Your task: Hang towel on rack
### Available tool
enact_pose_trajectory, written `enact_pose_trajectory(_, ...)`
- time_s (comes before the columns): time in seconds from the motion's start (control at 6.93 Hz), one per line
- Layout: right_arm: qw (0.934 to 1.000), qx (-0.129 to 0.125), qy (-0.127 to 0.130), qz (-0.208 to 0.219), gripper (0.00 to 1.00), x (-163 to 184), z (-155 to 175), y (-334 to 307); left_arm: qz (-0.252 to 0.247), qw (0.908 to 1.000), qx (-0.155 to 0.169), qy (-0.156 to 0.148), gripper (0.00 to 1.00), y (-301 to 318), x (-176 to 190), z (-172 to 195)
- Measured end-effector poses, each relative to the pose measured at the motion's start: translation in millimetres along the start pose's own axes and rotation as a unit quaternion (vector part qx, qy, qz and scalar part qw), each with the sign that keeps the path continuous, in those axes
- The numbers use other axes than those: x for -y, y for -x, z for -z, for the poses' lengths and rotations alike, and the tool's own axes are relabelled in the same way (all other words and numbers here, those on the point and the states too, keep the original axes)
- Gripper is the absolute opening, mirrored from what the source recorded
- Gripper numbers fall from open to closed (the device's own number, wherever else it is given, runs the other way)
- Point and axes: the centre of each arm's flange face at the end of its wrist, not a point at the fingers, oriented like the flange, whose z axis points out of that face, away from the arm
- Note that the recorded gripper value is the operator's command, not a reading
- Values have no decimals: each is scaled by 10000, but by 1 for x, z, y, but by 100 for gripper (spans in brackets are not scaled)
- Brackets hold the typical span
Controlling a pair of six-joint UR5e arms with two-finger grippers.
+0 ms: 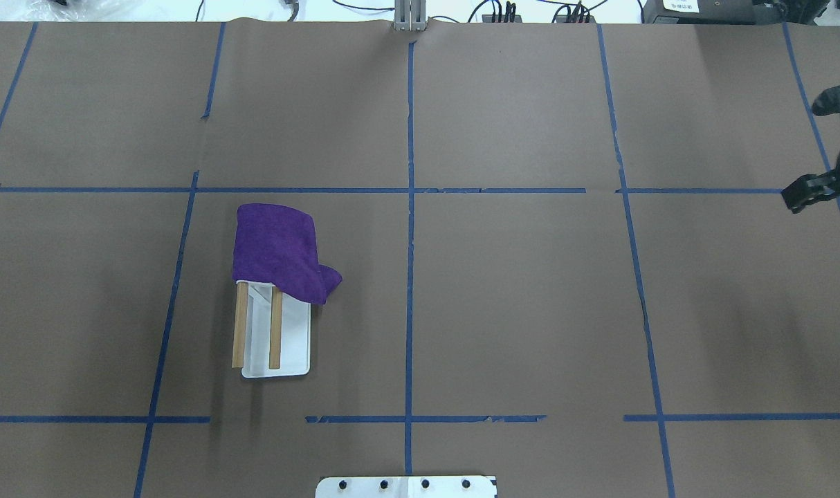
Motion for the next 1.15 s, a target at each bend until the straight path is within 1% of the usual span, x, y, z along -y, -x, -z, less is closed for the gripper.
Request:
enact_pose_trajectory(0.14,9991,364,193,-68,100,-6,-4,-46,349,9989,174,246,100,29,0,11)
enact_pose_trajectory(0.29,9977,598,294,-115,100,-20,-8,-86,414,9982,300,320,100,67,-7,26)
enact_pose_trajectory(0.58,9955,820,398,-271,100,-49,-16,-131,202,9978,420,472,100,142,-33,34)
enact_pose_trajectory(0.72,9941,944,422,-320,100,-62,-21,-142,222,9973,435,544,100,163,-46,35)
enact_pose_trajectory(0.87,9929,1063,382,-383,100,-76,-28,-154,327,9969,397,588,100,176,-59,37)
enact_pose_trajectory(1.15,9903,1259,237,-532,100,-101,-56,-187,481,9967,193,630,100,184,-76,35)
